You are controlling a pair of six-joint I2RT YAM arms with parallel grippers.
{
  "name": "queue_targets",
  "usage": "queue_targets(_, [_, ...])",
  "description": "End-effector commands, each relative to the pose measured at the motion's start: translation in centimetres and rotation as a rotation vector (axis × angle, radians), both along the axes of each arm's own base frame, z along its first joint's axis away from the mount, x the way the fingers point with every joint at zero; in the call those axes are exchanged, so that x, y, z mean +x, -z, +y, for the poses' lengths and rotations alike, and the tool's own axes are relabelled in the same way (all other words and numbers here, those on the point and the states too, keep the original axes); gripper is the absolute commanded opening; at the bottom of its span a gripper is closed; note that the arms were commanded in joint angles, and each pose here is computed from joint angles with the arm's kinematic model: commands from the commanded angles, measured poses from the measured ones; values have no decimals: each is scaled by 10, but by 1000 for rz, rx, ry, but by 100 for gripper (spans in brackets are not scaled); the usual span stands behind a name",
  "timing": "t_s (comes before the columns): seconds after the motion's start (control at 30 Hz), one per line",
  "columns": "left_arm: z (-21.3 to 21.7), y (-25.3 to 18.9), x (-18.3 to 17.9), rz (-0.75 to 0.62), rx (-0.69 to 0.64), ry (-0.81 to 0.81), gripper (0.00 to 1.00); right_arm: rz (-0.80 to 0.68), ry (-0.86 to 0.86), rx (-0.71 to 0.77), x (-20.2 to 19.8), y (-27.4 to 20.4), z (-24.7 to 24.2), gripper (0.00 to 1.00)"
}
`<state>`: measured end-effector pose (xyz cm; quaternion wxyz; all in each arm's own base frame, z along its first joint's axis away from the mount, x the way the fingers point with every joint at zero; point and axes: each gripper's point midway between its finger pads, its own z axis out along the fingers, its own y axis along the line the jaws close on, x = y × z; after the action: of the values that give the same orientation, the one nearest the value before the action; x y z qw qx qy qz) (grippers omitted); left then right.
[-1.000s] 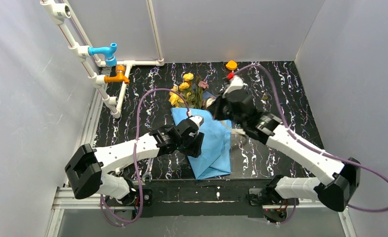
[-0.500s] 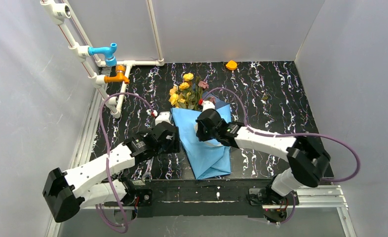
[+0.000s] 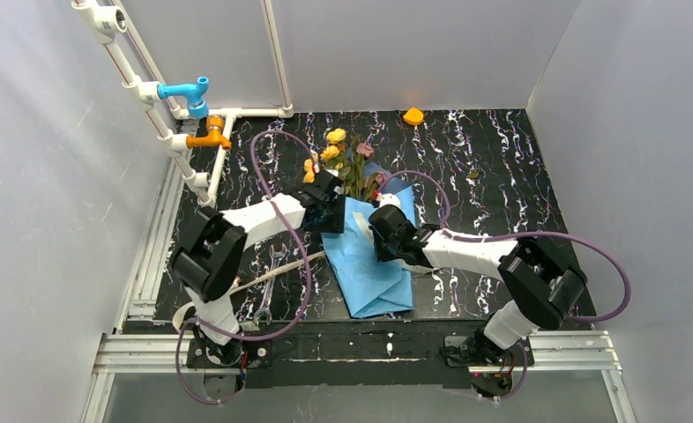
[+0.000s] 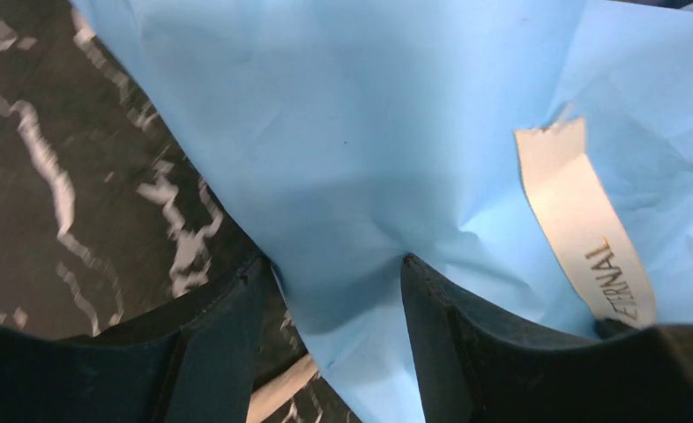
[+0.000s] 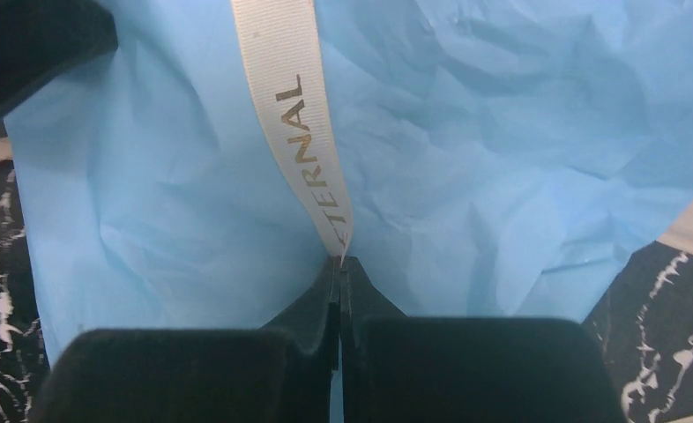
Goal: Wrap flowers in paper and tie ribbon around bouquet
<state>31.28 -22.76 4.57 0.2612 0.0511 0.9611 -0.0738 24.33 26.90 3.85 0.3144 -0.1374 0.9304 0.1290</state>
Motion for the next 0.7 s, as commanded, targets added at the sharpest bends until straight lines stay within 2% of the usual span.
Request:
queue_targets(0.0, [-26,-1,24,-7,-9,110,54,-36,33,42,11,-12,-12,1])
queue_targets(0.23, [-60,1,50,-8,-53,192,54,-30,99,42,28,-16,-42,1])
queue_targets(0.43, [-51,-20,51,-17,-8,177,56,-30,103,72,40,-27,-49,1])
queue_targets(0.53, [-23,-47,36,-46,42,120,70,-10,41,115,36,-30,-37,1])
queue_targets(0.63, [19,-78,7,-50,114,34,85,6,-2,145,32,-35,-28,1])
queue_targets(0.67, [36,-83,-6,-48,145,-5,94,8,-6,154,32,-37,-26,1])
